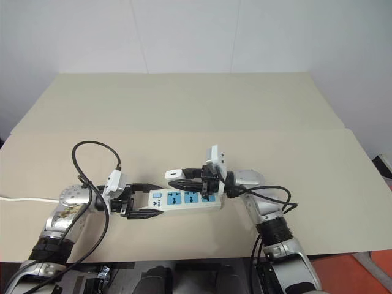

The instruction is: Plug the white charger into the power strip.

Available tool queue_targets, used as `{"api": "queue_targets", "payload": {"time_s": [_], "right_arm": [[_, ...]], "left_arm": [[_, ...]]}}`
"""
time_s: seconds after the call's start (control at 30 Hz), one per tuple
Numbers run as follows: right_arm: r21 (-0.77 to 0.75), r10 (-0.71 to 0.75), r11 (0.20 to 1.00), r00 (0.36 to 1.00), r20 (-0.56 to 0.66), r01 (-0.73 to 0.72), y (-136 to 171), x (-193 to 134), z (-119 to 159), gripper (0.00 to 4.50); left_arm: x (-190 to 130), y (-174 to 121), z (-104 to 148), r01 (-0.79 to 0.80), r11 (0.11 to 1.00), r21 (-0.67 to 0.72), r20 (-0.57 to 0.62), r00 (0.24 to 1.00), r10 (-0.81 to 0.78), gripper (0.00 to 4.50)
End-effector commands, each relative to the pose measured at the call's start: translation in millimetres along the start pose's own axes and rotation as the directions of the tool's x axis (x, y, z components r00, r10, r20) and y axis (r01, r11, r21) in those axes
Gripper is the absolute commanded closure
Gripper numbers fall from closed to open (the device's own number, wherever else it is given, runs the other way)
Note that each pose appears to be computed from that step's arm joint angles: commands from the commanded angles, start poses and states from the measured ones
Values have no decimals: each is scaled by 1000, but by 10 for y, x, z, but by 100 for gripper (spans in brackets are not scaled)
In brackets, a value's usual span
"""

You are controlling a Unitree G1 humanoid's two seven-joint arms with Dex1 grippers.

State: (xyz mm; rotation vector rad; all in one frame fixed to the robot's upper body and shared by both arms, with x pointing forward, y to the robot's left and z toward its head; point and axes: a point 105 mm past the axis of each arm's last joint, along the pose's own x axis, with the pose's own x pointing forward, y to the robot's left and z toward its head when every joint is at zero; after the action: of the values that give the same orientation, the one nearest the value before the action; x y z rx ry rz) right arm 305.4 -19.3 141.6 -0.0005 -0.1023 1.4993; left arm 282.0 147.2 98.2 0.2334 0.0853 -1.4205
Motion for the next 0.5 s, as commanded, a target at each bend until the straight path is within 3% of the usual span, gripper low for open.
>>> {"api": "queue_targets", "payload": {"time_s": [0.03, 0.5], "right_arm": [[-59, -20, 998, 999, 25, 22, -65, 70, 129, 338], [-1, -23, 1000, 999, 26, 23, 34, 230, 9, 338]], "left_arm": [[27, 27, 69, 17, 999, 31, 8, 1000, -17, 124], [-3, 74, 49, 12, 1000, 28, 3, 1000, -12, 124]]}}
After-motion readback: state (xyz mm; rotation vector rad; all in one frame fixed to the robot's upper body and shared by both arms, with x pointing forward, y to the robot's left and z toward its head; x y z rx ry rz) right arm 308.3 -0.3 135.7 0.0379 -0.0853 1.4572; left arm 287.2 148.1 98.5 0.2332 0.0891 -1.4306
